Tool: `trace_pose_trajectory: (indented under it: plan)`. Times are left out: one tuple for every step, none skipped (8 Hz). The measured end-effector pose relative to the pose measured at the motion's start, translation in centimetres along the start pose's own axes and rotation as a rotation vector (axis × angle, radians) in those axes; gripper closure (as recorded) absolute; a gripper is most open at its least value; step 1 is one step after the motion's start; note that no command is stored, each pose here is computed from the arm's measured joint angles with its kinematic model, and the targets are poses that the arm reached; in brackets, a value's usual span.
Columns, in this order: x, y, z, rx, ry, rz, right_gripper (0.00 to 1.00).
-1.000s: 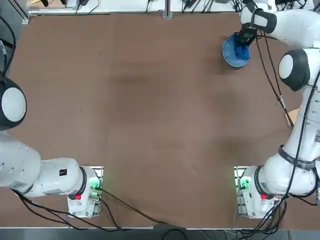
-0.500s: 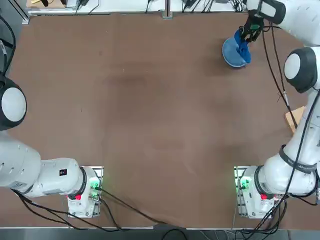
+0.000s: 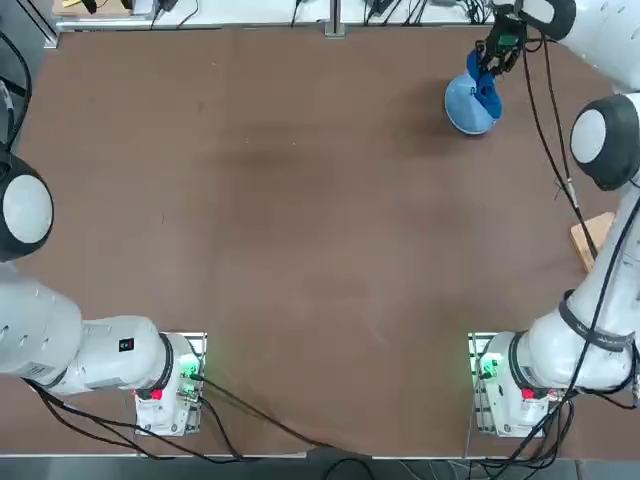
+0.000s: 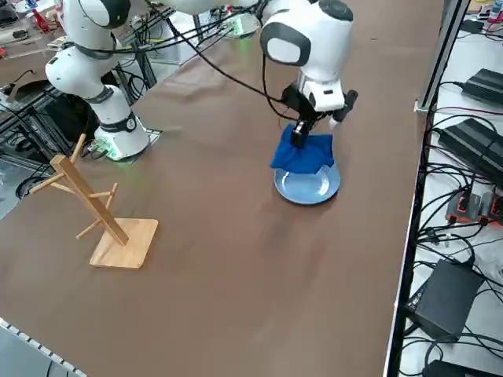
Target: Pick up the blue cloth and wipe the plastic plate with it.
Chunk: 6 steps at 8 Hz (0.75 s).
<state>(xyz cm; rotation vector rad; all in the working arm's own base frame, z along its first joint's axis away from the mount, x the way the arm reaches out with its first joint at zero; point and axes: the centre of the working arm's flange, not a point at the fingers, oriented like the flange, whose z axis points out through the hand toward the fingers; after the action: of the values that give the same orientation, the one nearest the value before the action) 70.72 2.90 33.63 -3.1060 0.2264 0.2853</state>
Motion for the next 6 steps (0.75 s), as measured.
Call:
trace_pose_trajectory:
  plan:
    - [-0.8, -1.7, -1.5, 0.013, 0.004, 0.018, 0.84]
    - [-1.9, -3.9, -3.0, 0.037, 0.007, 0.033, 0.84]
    - [-3.2, -6.5, -4.2, 0.048, 0.001, 0.044, 0.84]
    - [-4.8, -9.1, -5.1, 0.041, -0.018, 0.05, 0.84]
    - [-6.5, -11.9, -5.5, 0.026, -0.04, 0.055, 0.84]
    - [-8.1, -14.3, -5.3, 0.022, -0.063, 0.056, 0.84]
